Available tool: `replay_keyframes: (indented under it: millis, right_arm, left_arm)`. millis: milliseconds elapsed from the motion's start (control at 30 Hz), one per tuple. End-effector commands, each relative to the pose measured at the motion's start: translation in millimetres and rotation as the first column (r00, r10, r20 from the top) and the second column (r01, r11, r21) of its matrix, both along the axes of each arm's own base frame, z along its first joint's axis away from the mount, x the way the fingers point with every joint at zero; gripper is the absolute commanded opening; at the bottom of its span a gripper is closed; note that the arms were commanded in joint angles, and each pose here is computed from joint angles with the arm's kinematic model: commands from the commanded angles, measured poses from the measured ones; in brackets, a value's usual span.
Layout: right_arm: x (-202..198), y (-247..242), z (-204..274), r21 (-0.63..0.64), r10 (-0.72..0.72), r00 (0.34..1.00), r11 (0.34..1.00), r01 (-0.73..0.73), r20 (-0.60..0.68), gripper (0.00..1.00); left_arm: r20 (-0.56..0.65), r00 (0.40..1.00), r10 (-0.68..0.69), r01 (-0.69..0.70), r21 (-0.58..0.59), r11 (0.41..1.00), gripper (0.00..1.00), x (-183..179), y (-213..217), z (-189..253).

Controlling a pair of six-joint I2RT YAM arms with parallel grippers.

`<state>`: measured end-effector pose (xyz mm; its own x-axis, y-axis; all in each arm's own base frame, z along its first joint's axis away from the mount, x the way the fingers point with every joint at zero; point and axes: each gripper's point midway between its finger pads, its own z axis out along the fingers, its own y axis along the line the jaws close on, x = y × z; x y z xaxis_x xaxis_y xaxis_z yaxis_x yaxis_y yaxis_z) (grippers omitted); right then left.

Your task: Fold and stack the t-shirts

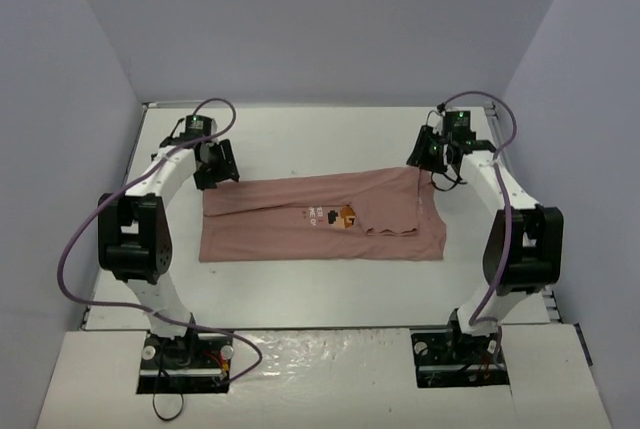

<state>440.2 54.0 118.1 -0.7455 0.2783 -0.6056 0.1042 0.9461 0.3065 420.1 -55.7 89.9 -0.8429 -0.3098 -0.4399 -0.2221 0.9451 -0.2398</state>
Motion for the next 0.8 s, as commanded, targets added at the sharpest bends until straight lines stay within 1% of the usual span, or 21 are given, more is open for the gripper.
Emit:
replay_keyframes:
  millis: [0, 100, 233, 333, 400, 500, 567, 667, 767]
  right_arm:
    - [-42, 28, -7, 0.153, 0.035, 0.998, 0.988, -0.028, -0.044, 0.37]
    - [-66, 28, -30, 0.189, 0.036, 0.995, 0.982, -0.018, -0.096, 0.37]
    - [-96, 25, -69, 0.232, 0.005, 0.986, 0.972, 0.034, -0.166, 0.36]
    - [-114, 16, -90, 0.197, -0.022, 0.976, 0.978, 0.066, -0.216, 0.36]
    - [-125, 1, -99, 0.17, -0.074, 0.968, 0.978, 0.117, -0.239, 0.36]
    - [-132, -17, -96, 0.124, -0.136, 0.966, 0.978, 0.166, -0.221, 0.36]
    - [-134, -32, -90, 0.059, -0.182, 0.96, 0.978, 0.199, -0.21, 0.36]
    - [-132, -46, -78, -0.016, -0.216, 0.958, 0.976, 0.217, -0.19, 0.36]
    - [-121, -58, -59, -0.075, -0.24, 0.96, 0.97, 0.232, -0.144, 0.36]
  left_arm:
    - [-0.021, 0.999, -0.034, 0.034, -0.008, 0.999, 0.57, -22, -2, -3]
    - [-0.084, 0.996, -0.035, 0.037, 0.013, 0.999, 0.57, -36, 2, -26]
    - [-0.121, 0.993, -0.006, 0.011, 0.039, 0.999, 0.56, -40, 13, -43]
    - [-0.146, 0.989, 0.027, -0.023, 0.031, 0.999, 0.56, -41, 20, -54]
    - [-0.153, 0.987, 0.042, -0.035, 0.044, 0.998, 0.56, -41, 24, -59]
    - [-0.162, 0.985, 0.067, -0.058, 0.059, 0.997, 0.56, -41, 33, -64]
    - [-0.156, 0.985, 0.076, -0.067, 0.062, 0.996, 0.56, -39, 35, -62]
    - [-0.144, 0.987, 0.078, -0.067, 0.079, 0.995, 0.56, -36, 38, -58]
    - [-0.123, 0.99, 0.076, -0.065, 0.089, 0.994, 0.56, -30, 40, -47]
